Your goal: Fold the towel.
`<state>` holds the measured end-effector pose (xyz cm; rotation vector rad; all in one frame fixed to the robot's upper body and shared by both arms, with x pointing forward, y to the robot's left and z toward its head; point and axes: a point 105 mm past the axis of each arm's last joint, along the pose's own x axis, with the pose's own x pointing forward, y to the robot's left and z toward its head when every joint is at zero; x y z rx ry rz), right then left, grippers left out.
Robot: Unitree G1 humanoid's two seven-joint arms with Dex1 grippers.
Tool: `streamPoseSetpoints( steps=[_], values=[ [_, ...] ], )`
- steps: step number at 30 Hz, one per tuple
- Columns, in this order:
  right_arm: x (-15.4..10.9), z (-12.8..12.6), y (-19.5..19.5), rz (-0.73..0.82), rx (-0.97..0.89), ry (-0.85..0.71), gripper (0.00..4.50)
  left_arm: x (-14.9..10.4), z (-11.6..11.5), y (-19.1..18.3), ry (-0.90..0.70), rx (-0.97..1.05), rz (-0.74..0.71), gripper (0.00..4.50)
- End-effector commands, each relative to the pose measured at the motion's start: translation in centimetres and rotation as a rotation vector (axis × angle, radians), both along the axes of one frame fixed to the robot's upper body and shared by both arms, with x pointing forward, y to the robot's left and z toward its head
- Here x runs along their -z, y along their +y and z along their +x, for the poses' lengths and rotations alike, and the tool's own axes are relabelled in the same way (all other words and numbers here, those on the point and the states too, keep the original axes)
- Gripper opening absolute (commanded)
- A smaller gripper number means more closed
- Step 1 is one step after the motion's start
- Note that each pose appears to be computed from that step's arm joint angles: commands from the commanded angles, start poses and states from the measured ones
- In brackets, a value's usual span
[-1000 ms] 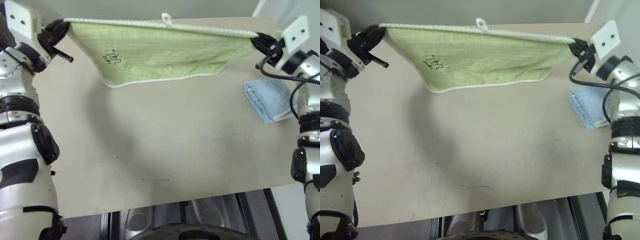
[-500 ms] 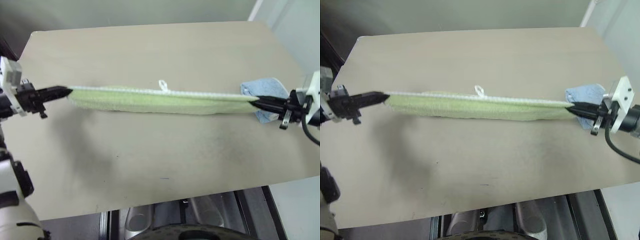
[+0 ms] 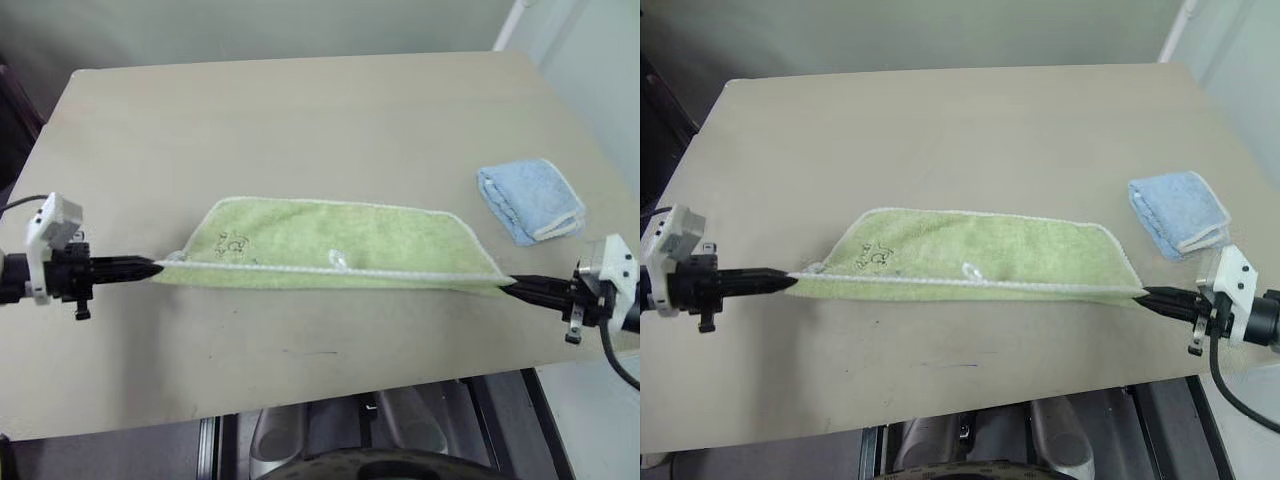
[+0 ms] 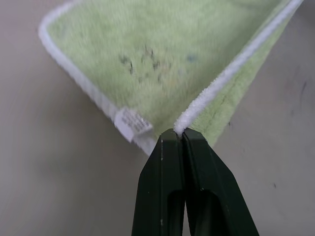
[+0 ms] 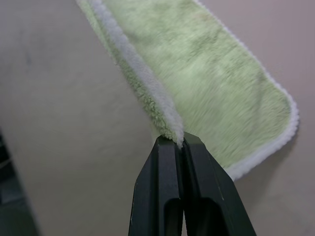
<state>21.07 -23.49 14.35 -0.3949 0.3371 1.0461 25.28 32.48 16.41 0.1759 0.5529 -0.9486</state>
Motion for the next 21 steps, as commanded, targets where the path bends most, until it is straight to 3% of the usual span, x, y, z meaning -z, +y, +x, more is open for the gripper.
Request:
streamPoseSetpoints(
  steps=[1,5,9,21],
  values=[
    [-0.9,-0.6,-0.5,-0.06,-0.016,-0.048,0.0,-2.7,-0.4,0.1,-0.051,0.029,0.013,0.02],
    [-0.7,-1.3,-0.5,-0.059,-0.028,-0.01,0.0,-2.1,-0.9,1.0,-0.007,0.024,0.07,0.02],
    [-0.2,-0.9,-0.5,-0.08,-0.03,-0.014,0.0,-2.4,0.1,1.1,-0.03,0.019,0.081,0.02],
    [-0.8,5.7,-0.3,-0.053,0.077,-0.166,0.0,-0.5,7.1,-0.7,-0.154,-0.092,-0.037,0.02]
  ],
)
